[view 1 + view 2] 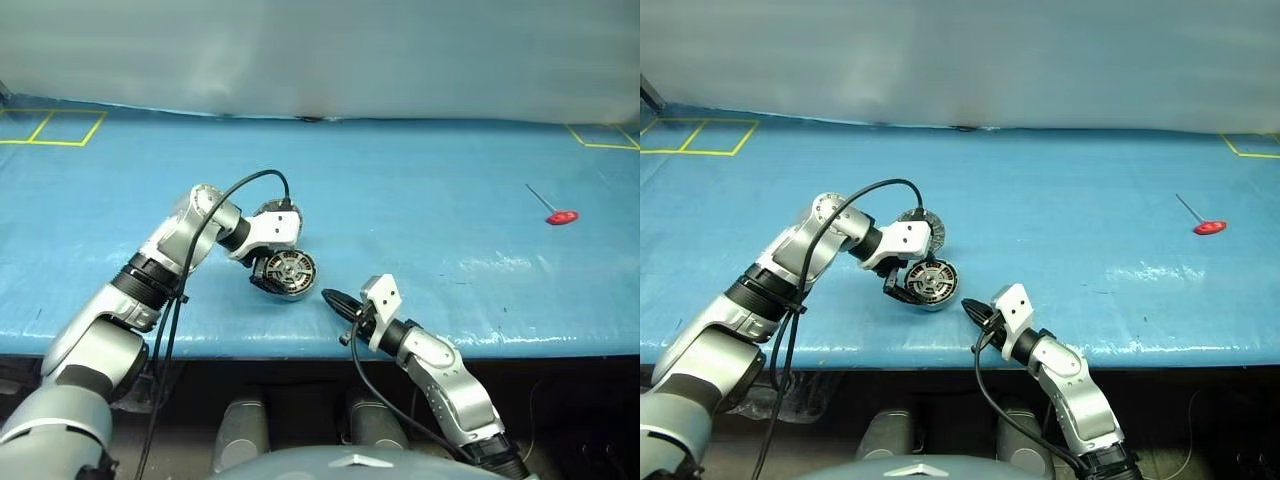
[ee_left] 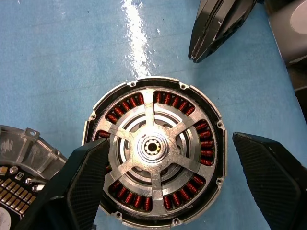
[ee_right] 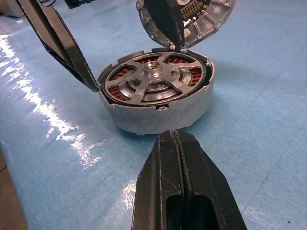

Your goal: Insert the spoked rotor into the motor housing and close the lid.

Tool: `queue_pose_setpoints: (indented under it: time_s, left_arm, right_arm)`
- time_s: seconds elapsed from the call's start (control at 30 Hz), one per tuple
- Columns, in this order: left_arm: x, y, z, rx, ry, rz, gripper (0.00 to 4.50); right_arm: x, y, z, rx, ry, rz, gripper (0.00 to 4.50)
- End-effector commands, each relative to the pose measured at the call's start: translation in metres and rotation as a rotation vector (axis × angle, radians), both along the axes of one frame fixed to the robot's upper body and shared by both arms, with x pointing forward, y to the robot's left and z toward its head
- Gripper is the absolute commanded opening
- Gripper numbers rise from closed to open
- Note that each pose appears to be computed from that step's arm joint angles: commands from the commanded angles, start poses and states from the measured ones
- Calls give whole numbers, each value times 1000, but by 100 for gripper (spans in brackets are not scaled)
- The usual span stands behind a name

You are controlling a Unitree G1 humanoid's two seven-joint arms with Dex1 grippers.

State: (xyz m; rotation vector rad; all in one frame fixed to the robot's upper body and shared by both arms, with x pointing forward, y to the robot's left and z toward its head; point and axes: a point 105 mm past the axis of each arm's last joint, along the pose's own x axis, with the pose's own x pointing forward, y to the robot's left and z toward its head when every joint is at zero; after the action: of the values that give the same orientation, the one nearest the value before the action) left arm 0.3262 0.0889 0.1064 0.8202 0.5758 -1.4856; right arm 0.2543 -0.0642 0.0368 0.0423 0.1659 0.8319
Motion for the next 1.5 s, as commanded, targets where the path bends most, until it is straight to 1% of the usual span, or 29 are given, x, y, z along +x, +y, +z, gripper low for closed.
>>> queue_pose_setpoints:
  time_s: [0.03, 0.13, 0.2, 0.23, 0.27, 0.33, 0.53, 0.57, 0.63, 0.67, 0.73, 0.8, 0.97, 1.07, 1.2, 1.33, 1.5]
  left_arm:
    - [3, -7, 33, -105, -78, -7, 447]
    - [0, -5, 41, -155, -86, 10, 447]
    - [-5, 3, 45, -192, -102, 36, 447]
    - [-8, 6, 46, -203, -110, 48, 411]
    - [-13, 10, 46, -220, -110, 61, 390]
    - [-21, 17, 44, -249, -113, 97, 324]
    - [-47, 35, 31, -371, -130, 263, 128]
    - [-52, 37, 27, -389, -133, 292, 88]
    - [-64, 41, 19, -415, -150, 334, 24]
    - [-67, 41, 17, -431, -161, 355, 3]
    - [-71, 43, 15, -497, -212, 434, 3]
    - [-75, 45, 11, -525, -260, 501, 3]
    - [-88, 46, 8, -674, -351, 666, 3]
    - [-96, 48, 4, -749, -366, 753, 3]
    - [-101, 53, -8, -800, -351, 854, 3]
    - [-105, 58, -19, -802, -330, 907, 3]
    - [-107, 60, -22, -806, -319, 933, 3]
  right_arm:
    - [2, 1, 8, 12, -29, 5, 0]
    - [2, 0, 8, 11, -30, 9, 0]
    - [3, 0, 9, 7, -33, 12, 0]
    - [4, 0, 10, 5, -34, 14, 0]
    - [4, -1, 10, 0, -35, 16, 0]
    - [6, -2, 11, -8, -38, 17, 0]
    - [14, -5, 19, -82, -54, 20, 0]
    - [15, -6, 21, -96, -57, 18, 0]
    - [19, -5, 31, -93, -75, 12, 0]
    - [21, -4, 36, -90, -79, 5, 0]
    - [28, -4, 46, -101, -97, -21, 0]
    - [34, -4, 53, -131, -114, -39, 0]
    - [38, 12, 71, -151, -127, 8, 0]
    - [39, 25, 72, -158, -103, 46, 0]
    - [46, 47, 69, -163, -69, 84, 0]
    - [49, 64, 64, -175, -59, 126, 0]
    - [51, 81, 57, -182, -40, 171, 0]
